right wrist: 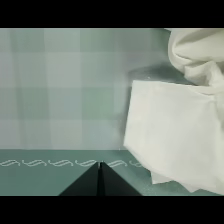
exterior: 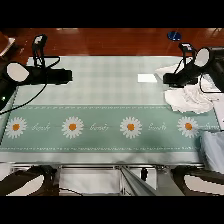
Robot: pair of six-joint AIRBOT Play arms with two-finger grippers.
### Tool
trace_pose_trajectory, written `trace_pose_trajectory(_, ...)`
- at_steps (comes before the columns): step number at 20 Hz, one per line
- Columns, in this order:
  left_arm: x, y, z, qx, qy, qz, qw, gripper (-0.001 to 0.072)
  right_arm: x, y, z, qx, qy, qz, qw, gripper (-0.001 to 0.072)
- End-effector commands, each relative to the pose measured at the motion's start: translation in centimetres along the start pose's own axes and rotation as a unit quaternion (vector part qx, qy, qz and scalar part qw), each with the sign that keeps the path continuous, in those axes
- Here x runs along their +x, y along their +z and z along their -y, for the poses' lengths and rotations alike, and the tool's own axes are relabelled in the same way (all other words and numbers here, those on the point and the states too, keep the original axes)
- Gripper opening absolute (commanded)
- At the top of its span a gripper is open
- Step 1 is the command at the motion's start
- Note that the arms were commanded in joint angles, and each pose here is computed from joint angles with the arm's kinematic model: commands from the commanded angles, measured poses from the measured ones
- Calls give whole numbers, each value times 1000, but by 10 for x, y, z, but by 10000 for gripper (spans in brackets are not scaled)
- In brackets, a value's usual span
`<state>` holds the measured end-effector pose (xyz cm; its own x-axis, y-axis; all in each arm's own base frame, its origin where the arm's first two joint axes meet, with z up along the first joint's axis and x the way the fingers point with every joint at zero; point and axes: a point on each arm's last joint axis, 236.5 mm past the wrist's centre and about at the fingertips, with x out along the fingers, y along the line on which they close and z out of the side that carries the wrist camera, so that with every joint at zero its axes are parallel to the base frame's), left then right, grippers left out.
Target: Fold the shirts.
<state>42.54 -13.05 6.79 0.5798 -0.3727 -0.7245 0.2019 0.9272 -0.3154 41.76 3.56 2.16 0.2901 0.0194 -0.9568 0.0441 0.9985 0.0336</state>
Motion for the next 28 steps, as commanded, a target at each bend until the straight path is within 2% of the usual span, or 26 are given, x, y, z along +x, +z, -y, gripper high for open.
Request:
trace_pose_trajectory(1, 0, 0, 0, 0, 0, 0, 1000, 18, 0, 0, 0, 0, 0, -1, 1000, 23)
trace_pose_trajectory(14, 0, 0, 0, 0, 0, 0, 1000, 18, 0, 3, -1, 0, 1, 7, 1000, 23)
trace_pose_trajectory(17, 1, 5, -1, -1, 2, 10, 1000, 18, -3, 39, -2, -5, 3, 83, 997, 23)
trace_pose_trajectory(19, 5, 22, -6, -2, 9, 47, 999, 19, -9, 65, 14, -33, -34, 137, 989, 32)
trace_pose_trajectory(20, 6, 30, -9, -3, 12, 64, 998, 28, -16, 80, 33, -58, -80, 168, 981, 212)
trace_pose_trajectory(21, 10, 36, -12, -5, 16, 77, 997, 155, -23, 93, 49, -67, -116, 194, 972, 413)
trace_pose_trajectory(22, 15, 38, -15, -6, 19, 82, 996, 416, -29, 107, 68, -64, -145, 220, 963, 419)
trace_pose_trajectory(23, 22, 38, -18, -11, 22, 82, 996, 511, -30, 115, 91, -30, -161, 238, 957, 419)
trace_pose_trajectory(25, 33, 31, -24, -14, 26, 68, 997, 510, -10, 113, 135, 68, -155, 235, 957, 418)
trace_pose_trajectory(28, 44, 25, -29, -18, 29, 58, 998, 509, 51, 79, 178, 171, -116, 158, 966, 417)
